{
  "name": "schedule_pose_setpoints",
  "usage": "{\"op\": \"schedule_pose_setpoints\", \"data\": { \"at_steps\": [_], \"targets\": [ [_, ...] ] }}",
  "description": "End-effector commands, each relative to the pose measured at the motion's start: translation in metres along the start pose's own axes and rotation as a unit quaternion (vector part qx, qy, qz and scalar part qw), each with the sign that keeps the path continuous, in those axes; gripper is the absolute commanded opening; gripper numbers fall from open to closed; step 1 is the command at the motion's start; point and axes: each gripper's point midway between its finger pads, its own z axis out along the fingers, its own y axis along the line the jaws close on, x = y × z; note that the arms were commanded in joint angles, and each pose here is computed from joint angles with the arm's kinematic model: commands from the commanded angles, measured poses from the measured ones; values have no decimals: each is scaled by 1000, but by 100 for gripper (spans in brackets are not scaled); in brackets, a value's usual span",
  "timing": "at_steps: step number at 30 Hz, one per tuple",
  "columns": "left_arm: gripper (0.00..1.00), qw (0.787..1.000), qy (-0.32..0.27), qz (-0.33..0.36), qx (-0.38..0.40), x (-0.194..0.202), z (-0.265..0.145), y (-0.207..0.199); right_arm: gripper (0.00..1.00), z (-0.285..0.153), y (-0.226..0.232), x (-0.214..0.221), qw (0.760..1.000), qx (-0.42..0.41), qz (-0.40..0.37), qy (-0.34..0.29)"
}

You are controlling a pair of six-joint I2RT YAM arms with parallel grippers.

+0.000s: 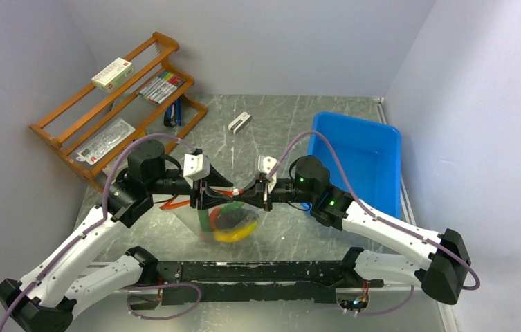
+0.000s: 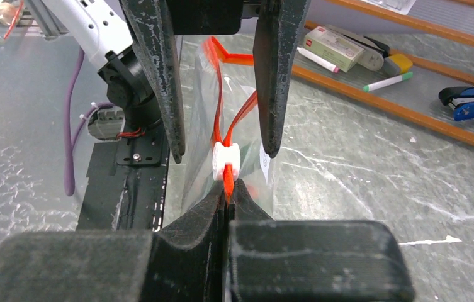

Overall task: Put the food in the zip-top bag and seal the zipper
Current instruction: Zip the zipper food storage bag.

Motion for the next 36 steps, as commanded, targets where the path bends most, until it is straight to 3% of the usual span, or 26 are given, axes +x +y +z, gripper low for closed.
{"op": "schedule_pose_setpoints", "data": {
  "at_steps": [1, 10, 24, 33, 36],
  "targets": [
    [43, 999, -19, 18, 19, -15, -2, -7, 0, 2, -2, -18, 1000, -2, -14, -23],
    [33, 999, -12, 7, 32, -15, 3, -4, 0, 4, -1, -10, 1000, -7, -6, -17],
    [34, 999, -9, 2, 35, -16, 6, -1, 0, 6, 2, -1, 1000, -17, -5, -5],
    [9, 999, -1, 9, 45, -10, 4, -6, 0, 5, -1, -2, 1000, -7, -4, -8],
    [7, 999, 4, 9, 44, -7, 3, -7, 0, 5, -1, -2, 1000, -4, -4, -9]
  ]
}}
